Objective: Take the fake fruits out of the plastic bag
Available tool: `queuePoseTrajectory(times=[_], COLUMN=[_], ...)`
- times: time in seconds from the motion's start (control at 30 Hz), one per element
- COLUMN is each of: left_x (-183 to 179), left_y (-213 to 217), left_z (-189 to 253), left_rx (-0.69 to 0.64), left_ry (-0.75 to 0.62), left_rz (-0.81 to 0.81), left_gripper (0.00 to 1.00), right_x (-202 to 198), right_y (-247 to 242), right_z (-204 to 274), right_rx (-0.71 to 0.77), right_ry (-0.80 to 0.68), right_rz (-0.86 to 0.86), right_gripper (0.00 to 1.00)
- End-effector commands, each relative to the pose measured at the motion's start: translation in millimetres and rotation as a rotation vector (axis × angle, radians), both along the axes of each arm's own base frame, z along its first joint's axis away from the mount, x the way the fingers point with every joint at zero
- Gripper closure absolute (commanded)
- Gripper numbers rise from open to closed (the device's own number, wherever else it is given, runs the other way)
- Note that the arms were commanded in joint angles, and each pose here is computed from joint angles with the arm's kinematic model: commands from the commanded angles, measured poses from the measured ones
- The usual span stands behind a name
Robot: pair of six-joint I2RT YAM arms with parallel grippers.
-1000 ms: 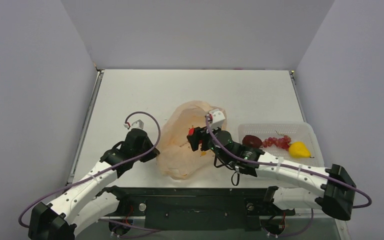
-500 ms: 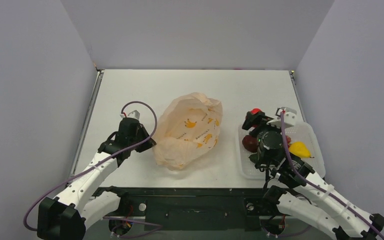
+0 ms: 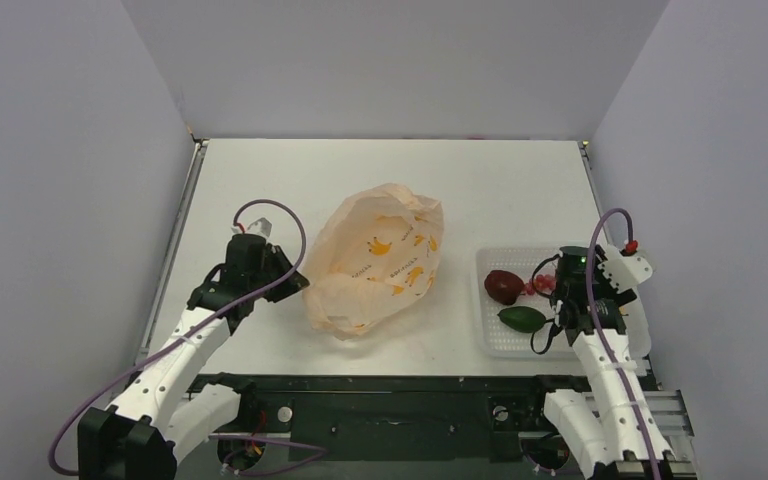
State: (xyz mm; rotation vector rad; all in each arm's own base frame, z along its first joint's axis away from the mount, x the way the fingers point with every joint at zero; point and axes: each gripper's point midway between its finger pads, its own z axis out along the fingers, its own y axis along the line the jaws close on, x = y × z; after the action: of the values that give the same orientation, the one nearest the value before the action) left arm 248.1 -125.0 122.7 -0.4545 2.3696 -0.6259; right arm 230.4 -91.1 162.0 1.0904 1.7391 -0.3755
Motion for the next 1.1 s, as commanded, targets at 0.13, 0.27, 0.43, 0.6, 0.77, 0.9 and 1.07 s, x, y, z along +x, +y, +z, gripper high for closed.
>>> queuePoseTrajectory(times=[0.13, 0.27, 0.43, 0.6, 0.77, 0.9, 1.07], left_x=[9, 5, -2, -11, -24, -33, -43], left_y=[-2, 1, 2, 5, 9, 15, 21], left_z=[38, 55, 87, 125, 173, 202, 226], left_rx=[-0.042, -0.051, -0.072, -0.081, -0.103, -0.106, -0.097], left_ry=[-0.101, -0.138, -0.202, -0.29, -0.409, -0.48, -0.534], left_rz=[-0.02, -0.013, -0.016, -0.028, -0.028, -0.018, -0.014], left_gripper=[0.86, 0.79, 0.61, 0.43, 0.3, 0.26, 0.22], right_x=[-15, -13, -8, -4, -7, -12, -21], right_y=[8, 13, 20, 28, 32, 30, 24], right_z=[-83, -95, -110, -117, -110, -95, -64], right_rx=[0.209, 0.237, 0.27, 0.29, 0.302, 0.28, 0.226], right_ry=[0.237, 0.241, 0.263, 0.275, 0.275, 0.261, 0.195], right_rz=[-0.003, 0.013, 0.046, 0.1, 0.12, 0.124, 0.119], right_gripper=[1.0, 1.0, 0.98, 0.75, 0.32, 0.2, 0.16])
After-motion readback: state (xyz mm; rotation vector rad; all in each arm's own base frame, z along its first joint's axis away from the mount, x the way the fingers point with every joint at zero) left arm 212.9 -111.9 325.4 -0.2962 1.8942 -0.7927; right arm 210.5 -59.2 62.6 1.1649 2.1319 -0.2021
